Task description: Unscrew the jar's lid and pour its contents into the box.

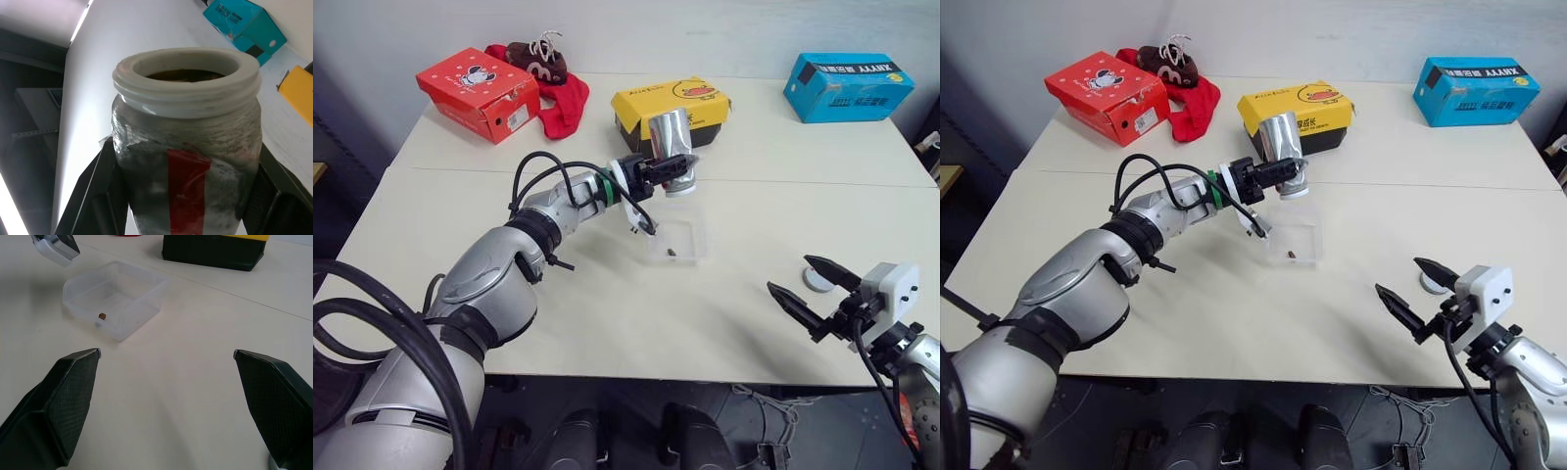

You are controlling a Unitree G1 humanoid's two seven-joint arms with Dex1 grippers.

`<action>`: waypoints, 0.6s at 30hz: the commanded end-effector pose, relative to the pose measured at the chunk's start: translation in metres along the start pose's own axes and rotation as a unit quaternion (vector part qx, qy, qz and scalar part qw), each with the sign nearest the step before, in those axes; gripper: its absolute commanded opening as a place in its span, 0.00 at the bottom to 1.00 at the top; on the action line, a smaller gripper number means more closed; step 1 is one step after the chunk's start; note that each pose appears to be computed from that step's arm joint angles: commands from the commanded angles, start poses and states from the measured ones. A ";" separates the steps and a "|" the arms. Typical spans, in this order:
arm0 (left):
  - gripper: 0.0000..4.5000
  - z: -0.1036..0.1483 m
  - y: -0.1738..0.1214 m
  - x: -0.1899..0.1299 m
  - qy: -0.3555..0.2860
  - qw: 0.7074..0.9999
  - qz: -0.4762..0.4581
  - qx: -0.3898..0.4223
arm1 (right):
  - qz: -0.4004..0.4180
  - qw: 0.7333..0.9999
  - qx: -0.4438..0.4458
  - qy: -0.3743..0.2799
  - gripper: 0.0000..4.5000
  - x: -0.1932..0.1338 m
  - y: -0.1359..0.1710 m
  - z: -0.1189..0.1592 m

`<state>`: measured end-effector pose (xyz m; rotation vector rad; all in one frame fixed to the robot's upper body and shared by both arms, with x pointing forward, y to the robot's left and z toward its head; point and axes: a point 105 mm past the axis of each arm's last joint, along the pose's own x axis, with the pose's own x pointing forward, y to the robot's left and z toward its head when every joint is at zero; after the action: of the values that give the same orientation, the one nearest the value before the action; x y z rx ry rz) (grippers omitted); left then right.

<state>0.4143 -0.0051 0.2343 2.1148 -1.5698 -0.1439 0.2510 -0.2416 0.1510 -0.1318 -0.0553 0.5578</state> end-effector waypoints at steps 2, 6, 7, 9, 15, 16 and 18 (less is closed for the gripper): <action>0.52 -0.017 0.004 -0.004 0.044 0.985 -0.009 -0.164 | 0.001 1.000 -0.009 -0.017 0.99 0.000 0.002 0.009; 0.52 -0.030 0.002 -0.022 0.106 0.890 -0.018 -0.444 | 0.002 1.000 -0.004 -0.026 0.99 0.001 0.000 0.011; 0.52 -0.033 0.003 -0.026 0.111 0.867 -0.014 -0.486 | 0.002 1.000 -0.004 -0.027 0.99 0.002 0.000 0.012; 0.52 -0.037 -0.006 -0.035 0.132 0.773 -0.033 -0.620 | 0.008 0.999 -0.004 -0.038 0.99 0.004 0.000 0.015; 0.52 -0.053 -0.031 -0.078 0.180 0.511 -0.010 -0.841 | 0.057 0.994 -0.020 -0.086 0.99 0.011 0.008 0.024; 0.52 -0.053 -0.033 -0.085 0.183 0.478 -0.006 -0.859 | 0.066 0.993 -0.024 -0.094 0.99 0.012 0.010 0.025; 0.52 -0.053 -0.036 -0.103 0.194 0.418 0.009 -0.887 | 0.081 0.989 -0.034 -0.122 0.99 0.015 0.014 0.029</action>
<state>0.4361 0.1093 0.2291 0.3180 -0.2997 -0.7680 0.2567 -0.2218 0.1683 -0.1131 -0.2331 0.7072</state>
